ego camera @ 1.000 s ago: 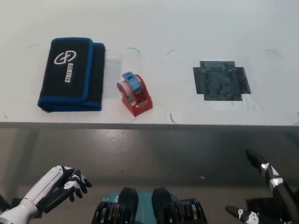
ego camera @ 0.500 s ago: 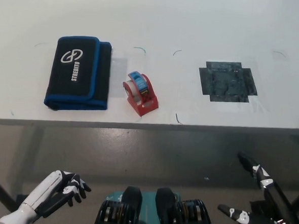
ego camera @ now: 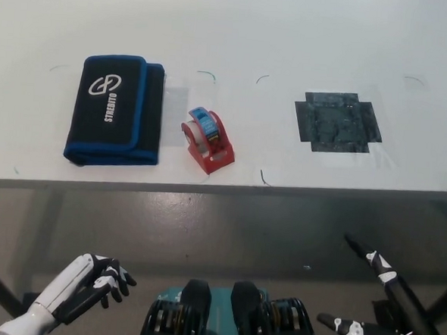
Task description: Use the right hand to move the tape on the right hand side to the notebook on the left hand side
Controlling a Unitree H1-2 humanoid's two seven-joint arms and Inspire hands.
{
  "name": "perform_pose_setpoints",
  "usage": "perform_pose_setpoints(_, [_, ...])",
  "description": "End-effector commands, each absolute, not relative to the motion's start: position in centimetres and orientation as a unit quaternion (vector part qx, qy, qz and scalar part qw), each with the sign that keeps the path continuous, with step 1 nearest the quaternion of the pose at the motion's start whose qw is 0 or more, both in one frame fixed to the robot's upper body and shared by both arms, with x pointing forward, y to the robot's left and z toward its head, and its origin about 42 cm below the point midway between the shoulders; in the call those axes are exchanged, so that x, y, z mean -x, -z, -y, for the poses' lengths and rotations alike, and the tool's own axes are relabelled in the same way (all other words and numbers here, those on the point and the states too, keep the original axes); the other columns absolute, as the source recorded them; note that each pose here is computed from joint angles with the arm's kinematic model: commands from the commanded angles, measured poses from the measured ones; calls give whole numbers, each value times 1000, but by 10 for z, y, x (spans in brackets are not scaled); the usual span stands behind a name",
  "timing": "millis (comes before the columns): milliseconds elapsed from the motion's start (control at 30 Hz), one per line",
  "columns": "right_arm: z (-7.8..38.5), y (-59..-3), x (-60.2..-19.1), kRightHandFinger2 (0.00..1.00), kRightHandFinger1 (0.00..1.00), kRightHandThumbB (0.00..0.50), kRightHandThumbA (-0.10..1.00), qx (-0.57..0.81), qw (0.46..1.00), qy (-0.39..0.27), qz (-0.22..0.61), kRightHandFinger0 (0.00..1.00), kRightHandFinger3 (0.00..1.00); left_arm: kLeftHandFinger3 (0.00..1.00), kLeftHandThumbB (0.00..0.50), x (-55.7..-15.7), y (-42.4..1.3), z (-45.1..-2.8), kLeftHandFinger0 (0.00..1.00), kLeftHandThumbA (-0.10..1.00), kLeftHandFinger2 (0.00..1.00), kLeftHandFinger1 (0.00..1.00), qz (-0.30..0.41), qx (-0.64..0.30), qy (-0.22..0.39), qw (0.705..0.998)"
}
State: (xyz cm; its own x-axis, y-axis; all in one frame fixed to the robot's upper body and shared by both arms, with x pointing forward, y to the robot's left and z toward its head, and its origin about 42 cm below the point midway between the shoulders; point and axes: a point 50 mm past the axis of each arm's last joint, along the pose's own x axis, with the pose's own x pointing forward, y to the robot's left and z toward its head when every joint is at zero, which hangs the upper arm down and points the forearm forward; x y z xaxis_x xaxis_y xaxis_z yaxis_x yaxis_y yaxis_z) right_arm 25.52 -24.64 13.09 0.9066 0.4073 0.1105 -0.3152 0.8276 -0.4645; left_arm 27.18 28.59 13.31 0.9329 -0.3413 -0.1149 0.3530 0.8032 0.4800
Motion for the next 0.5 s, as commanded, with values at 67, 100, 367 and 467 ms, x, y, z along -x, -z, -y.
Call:
perform_pose_setpoints(67, [247,-143,-259,1000,1000,276,1000,259,936,-200,133,1000,1000,802,119,-271,-142,-292,382,826,533,415,9,-266,188,945])
perform_pose_setpoints(100, [247,-143,-259,1000,1000,277,1000,264,934,-201,133,1000,1000,803,118,-270,-142,-292,383,828,533,416,9,-266,188,945])
perform_pose_setpoints(367, [247,-144,-258,1000,1000,262,1000,277,930,-202,136,1000,1000,812,134,-271,-142,-292,356,837,530,407,7,-271,186,944])
perform_pose_setpoints(467, [246,-143,-258,1000,1000,262,999,276,930,-203,132,1000,1000,814,120,-269,-142,-292,370,831,531,409,6,-270,186,945])
